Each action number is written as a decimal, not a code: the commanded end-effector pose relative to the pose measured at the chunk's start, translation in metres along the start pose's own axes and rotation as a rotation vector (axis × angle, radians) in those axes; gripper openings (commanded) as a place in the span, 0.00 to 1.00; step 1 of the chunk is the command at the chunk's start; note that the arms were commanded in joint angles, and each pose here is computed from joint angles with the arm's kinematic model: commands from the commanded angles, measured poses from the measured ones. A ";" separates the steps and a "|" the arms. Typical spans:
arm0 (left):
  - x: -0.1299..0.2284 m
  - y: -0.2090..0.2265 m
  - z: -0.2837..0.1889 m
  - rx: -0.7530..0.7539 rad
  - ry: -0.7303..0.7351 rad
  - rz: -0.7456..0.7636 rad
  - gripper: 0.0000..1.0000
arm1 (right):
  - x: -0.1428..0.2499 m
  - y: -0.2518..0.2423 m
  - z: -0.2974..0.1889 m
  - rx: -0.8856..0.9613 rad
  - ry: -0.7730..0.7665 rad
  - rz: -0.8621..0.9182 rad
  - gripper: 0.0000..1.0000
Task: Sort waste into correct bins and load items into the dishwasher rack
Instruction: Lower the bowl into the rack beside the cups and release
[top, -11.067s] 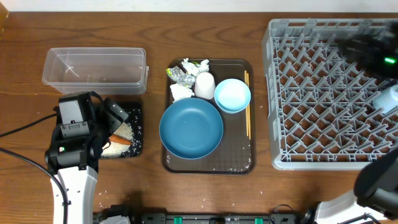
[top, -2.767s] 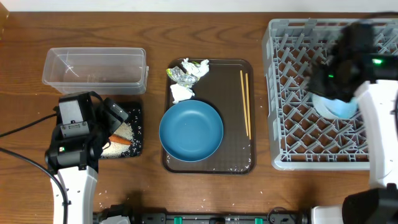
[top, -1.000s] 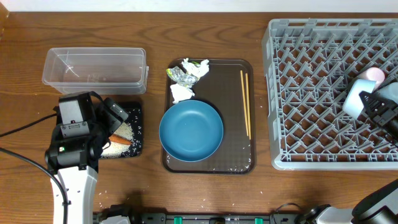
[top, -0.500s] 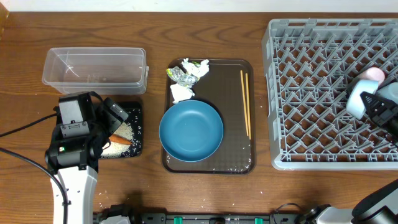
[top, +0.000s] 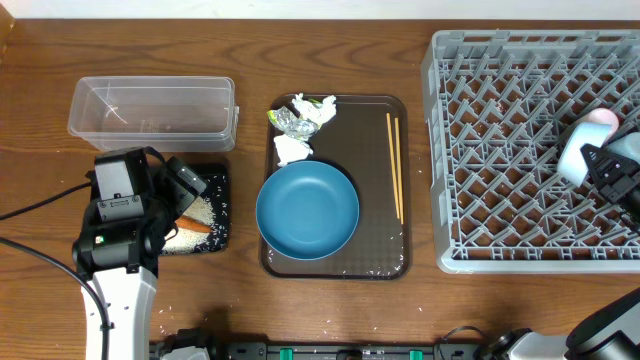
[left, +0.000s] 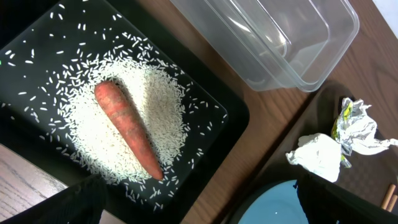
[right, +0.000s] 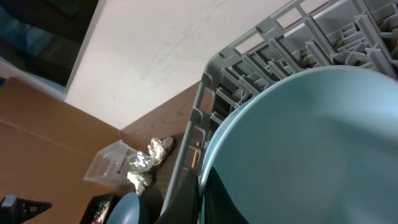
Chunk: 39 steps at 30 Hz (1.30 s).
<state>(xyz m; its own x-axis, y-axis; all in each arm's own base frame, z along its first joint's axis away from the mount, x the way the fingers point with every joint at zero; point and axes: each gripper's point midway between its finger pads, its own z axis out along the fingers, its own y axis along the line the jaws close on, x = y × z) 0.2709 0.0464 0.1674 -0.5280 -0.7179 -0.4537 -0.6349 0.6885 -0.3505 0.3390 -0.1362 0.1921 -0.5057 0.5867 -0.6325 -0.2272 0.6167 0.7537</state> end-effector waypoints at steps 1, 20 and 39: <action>-0.008 -0.001 -0.004 -0.003 -0.022 0.001 1.00 | 0.008 -0.005 0.006 0.000 0.017 0.022 0.01; -0.008 -0.001 -0.004 -0.003 -0.022 0.001 1.00 | -0.003 0.001 0.012 -0.173 0.021 0.135 0.01; -0.008 -0.001 -0.004 -0.003 -0.022 0.001 1.00 | 0.009 -0.045 -0.001 0.069 -0.017 0.308 0.01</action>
<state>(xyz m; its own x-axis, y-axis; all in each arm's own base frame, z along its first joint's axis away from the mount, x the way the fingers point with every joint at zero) 0.2709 0.0464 0.1674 -0.5280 -0.7179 -0.4537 -0.6349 0.6885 -0.3505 0.3470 -0.1486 0.1703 -0.5456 0.7224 -0.4248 -0.1090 0.4414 0.8907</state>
